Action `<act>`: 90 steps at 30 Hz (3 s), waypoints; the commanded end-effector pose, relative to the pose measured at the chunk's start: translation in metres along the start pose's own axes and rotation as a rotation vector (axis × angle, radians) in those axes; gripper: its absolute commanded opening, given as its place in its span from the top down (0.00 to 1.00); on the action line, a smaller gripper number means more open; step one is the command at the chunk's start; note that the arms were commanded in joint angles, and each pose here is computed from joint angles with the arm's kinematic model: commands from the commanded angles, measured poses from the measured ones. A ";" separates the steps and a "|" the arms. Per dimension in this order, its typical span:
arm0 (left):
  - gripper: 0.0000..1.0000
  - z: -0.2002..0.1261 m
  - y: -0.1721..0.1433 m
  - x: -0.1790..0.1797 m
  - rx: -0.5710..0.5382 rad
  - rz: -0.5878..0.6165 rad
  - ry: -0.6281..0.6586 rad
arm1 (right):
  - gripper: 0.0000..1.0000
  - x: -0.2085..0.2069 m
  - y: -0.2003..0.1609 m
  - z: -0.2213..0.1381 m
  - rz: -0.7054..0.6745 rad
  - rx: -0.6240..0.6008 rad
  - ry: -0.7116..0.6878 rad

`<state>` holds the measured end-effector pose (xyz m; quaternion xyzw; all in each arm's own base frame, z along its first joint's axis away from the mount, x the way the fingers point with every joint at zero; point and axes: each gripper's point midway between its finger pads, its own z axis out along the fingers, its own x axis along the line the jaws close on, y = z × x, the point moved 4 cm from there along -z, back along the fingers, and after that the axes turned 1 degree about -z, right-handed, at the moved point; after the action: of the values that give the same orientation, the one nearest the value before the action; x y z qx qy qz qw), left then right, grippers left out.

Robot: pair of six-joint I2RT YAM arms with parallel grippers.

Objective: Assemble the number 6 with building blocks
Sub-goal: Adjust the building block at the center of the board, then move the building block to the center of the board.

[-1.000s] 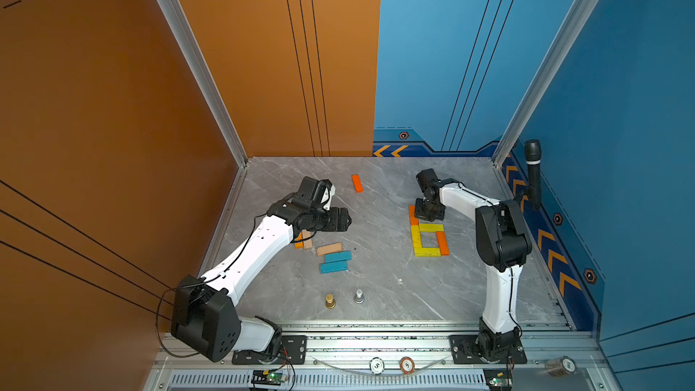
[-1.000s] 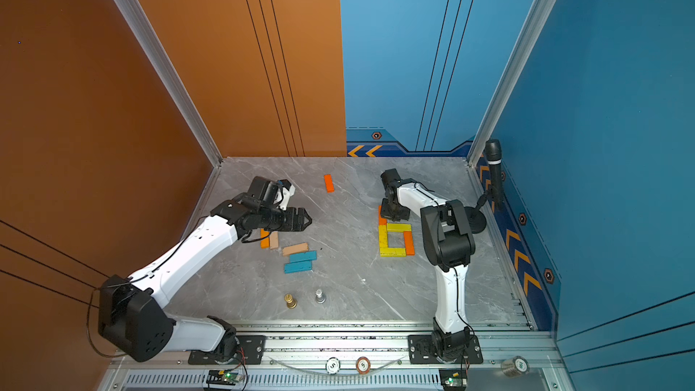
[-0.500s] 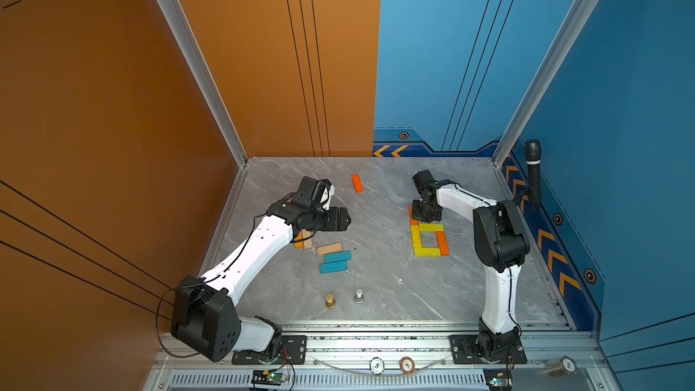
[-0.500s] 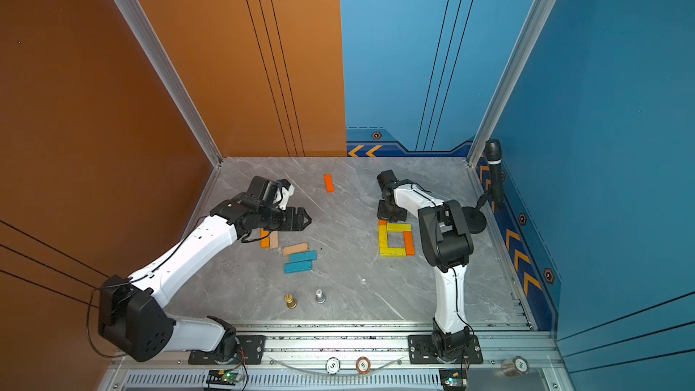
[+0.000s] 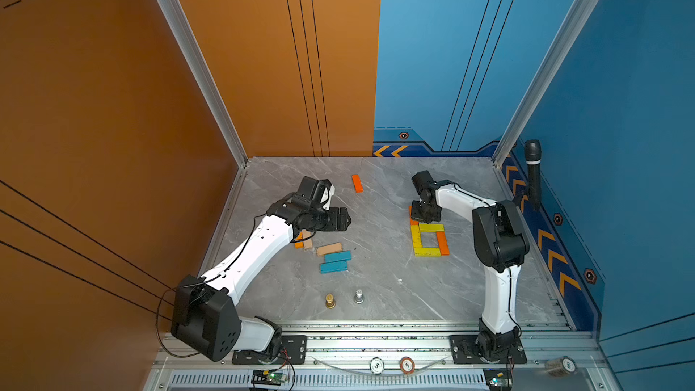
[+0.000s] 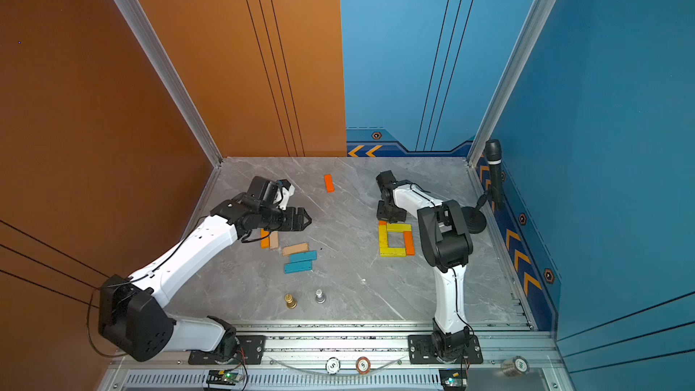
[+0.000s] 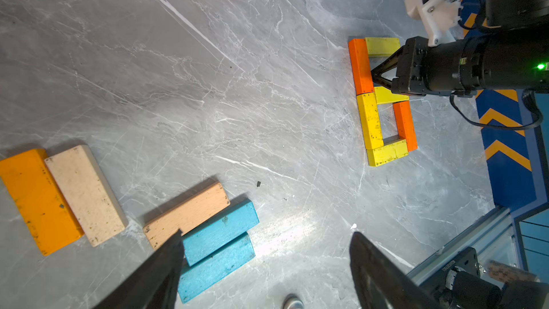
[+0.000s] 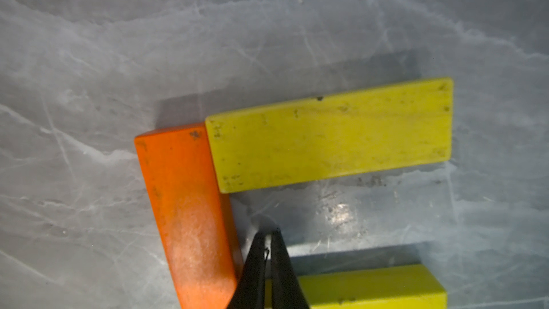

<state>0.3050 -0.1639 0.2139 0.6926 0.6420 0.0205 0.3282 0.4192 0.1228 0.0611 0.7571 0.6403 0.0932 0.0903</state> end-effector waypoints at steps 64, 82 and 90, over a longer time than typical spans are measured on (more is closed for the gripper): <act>0.13 0.037 0.003 0.018 0.078 0.017 0.286 | 0.70 -0.032 0.001 -0.144 0.035 -0.339 0.066; 0.11 0.185 0.117 -0.006 -0.029 0.010 0.560 | 0.62 -0.014 -0.074 -0.136 -0.023 -0.491 0.219; 0.19 0.228 0.147 0.019 -0.074 -0.062 0.530 | 0.62 -0.006 -0.080 -0.126 -0.036 -0.485 0.236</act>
<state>0.5305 -0.2499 0.0963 0.6425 0.7156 0.2103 0.1759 0.3095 0.1302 0.1690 0.6812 0.6250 0.3251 0.1990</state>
